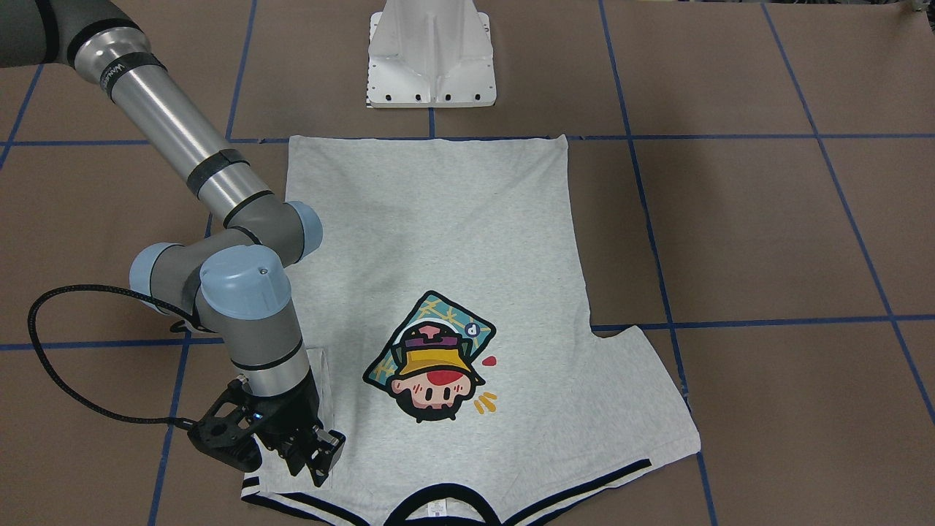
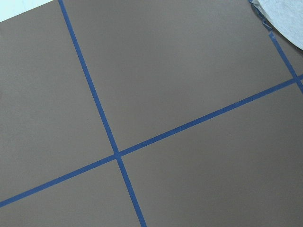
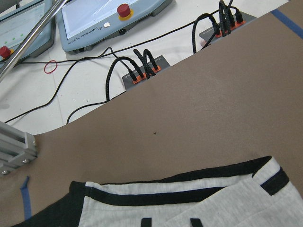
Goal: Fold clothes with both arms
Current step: 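Fold the sleeve inward onto the shirt body with the right gripper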
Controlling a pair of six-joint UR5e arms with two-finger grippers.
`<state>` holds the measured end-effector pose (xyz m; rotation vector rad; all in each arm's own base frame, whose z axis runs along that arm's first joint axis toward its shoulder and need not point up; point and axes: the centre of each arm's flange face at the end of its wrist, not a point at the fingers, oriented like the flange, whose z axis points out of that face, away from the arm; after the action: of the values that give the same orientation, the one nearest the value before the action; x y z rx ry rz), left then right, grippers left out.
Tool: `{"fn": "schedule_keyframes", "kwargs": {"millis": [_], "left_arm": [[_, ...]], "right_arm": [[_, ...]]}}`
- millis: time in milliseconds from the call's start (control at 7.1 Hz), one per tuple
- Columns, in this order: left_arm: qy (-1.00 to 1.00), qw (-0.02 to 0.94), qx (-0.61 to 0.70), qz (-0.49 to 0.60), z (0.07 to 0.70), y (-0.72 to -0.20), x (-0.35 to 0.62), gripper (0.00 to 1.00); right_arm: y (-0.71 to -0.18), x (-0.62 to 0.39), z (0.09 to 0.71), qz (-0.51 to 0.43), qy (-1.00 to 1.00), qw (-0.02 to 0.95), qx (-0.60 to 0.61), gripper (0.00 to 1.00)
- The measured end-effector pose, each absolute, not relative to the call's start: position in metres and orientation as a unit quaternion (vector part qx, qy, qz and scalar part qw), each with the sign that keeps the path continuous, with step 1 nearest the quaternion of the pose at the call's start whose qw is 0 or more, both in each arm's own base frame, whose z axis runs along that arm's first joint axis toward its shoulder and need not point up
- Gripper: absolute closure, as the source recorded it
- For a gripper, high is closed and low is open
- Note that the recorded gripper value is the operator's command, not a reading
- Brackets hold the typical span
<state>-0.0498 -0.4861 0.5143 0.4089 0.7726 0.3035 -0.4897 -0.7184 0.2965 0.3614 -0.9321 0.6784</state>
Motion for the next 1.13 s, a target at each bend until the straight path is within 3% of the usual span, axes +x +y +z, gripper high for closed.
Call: {"fn": "schedule_keyframes", "kwargs": {"millis": [563,845,1126], "left_arm": [[0.422,0.86,0.259,0.127,0.461,-0.531,-0.031,0.0],[0.474,0.85,0.21,0.094,0.432,-0.551,0.067,0.0],[0.477,0.86,0.165,0.074,0.395,-0.607,0.198,0.03]], "right_arm": [[-0.67,-0.457,0.276,0.282,-0.49,0.814,0.136,0.0],[-0.62,-0.406,0.254,0.258,-0.516,0.81,0.103,0.0],[-0.569,-0.34,0.245,0.243,-0.539,0.801,0.089,0.0]]}}
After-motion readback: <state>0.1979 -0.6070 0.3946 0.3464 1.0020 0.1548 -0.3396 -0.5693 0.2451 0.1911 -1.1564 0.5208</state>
